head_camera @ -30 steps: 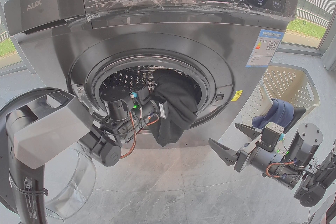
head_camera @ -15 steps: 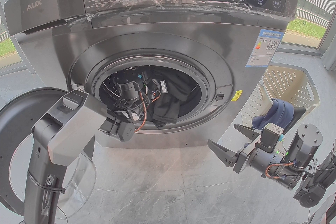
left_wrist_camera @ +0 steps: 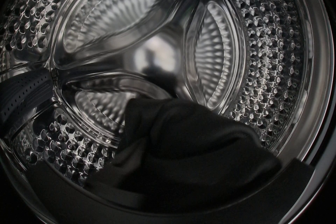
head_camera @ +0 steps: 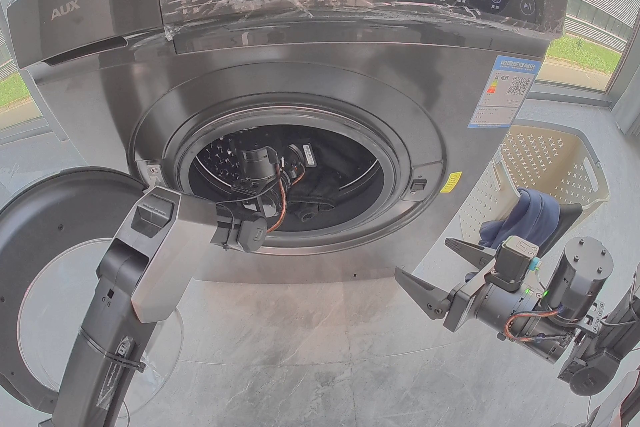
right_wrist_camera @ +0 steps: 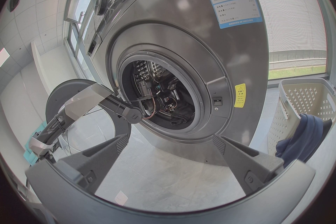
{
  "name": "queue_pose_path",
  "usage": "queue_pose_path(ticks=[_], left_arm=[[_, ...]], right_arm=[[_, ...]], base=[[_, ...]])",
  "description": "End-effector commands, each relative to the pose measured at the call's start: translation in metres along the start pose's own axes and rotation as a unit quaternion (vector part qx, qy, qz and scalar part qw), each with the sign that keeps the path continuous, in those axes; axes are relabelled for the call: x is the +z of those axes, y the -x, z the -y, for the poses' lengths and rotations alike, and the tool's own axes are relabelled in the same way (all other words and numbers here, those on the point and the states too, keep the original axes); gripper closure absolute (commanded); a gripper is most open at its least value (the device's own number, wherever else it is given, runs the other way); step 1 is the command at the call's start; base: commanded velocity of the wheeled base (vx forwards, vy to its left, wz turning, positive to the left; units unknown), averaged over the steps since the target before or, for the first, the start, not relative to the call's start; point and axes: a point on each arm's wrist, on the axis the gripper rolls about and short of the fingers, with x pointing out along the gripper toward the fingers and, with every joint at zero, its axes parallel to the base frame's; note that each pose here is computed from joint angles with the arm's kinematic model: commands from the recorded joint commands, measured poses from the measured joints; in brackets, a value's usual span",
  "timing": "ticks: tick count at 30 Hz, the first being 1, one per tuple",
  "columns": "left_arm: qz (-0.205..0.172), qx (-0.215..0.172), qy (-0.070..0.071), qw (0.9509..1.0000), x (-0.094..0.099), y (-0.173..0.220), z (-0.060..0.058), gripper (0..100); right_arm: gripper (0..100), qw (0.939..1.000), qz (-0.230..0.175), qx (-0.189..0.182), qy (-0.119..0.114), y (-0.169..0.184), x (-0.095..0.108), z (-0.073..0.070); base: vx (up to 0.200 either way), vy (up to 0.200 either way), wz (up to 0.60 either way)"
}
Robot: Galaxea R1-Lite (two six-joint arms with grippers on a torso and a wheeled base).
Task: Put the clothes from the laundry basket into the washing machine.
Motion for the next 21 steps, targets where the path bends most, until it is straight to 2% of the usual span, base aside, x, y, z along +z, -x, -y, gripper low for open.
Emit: queue_pose_path(ticks=[1,2,4,5,7,11,13,21], left_arm=[[0.000,0.010,0.009,0.9999,0.007,0.001,0.000,0],[-0.007,0.011,0.010,0.9999,0.007,0.002,0.000,0],[-0.066,0.017,0.019,0.9975,0.018,0.021,0.004,0],[-0.077,0.017,0.022,0.9966,0.020,0.025,0.006,0],[-0.141,0.010,0.036,0.9893,0.029,0.046,0.015,0],[-0.237,-0.024,0.033,0.9706,0.028,0.076,0.024,0],[-0.268,-0.032,0.027,0.9624,0.021,0.086,0.027,0],[-0.276,-0.034,0.019,0.9605,0.008,0.087,0.026,0]], right_arm=[[0,1.0000,-0.002,0.000,0.000,0.000,-0.001,0.000],[0,1.0000,-0.002,0.000,0.000,0.000,-0.001,0.000],[0,1.0000,-0.001,0.000,0.000,0.000,-0.001,0.000],[0,1.0000,-0.001,0.000,0.000,0.000,-0.001,0.000],[0,1.0000,0.000,0.000,0.000,-0.001,0.000,0.000],[0,1.0000,-0.001,0.001,0.000,-0.001,-0.001,0.000],[0,1.0000,-0.001,0.002,0.000,-0.001,-0.001,-0.001],[0,1.0000,-0.002,0.001,0.000,0.000,-0.001,-0.001]], base=[[0.000,0.000,0.00],[0.000,0.000,0.00],[0.000,0.000,0.00],[0.000,0.000,0.00],[0.000,0.000,0.00],[0.000,0.000,0.00],[0.000,0.000,0.00],[0.000,0.000,0.00]])
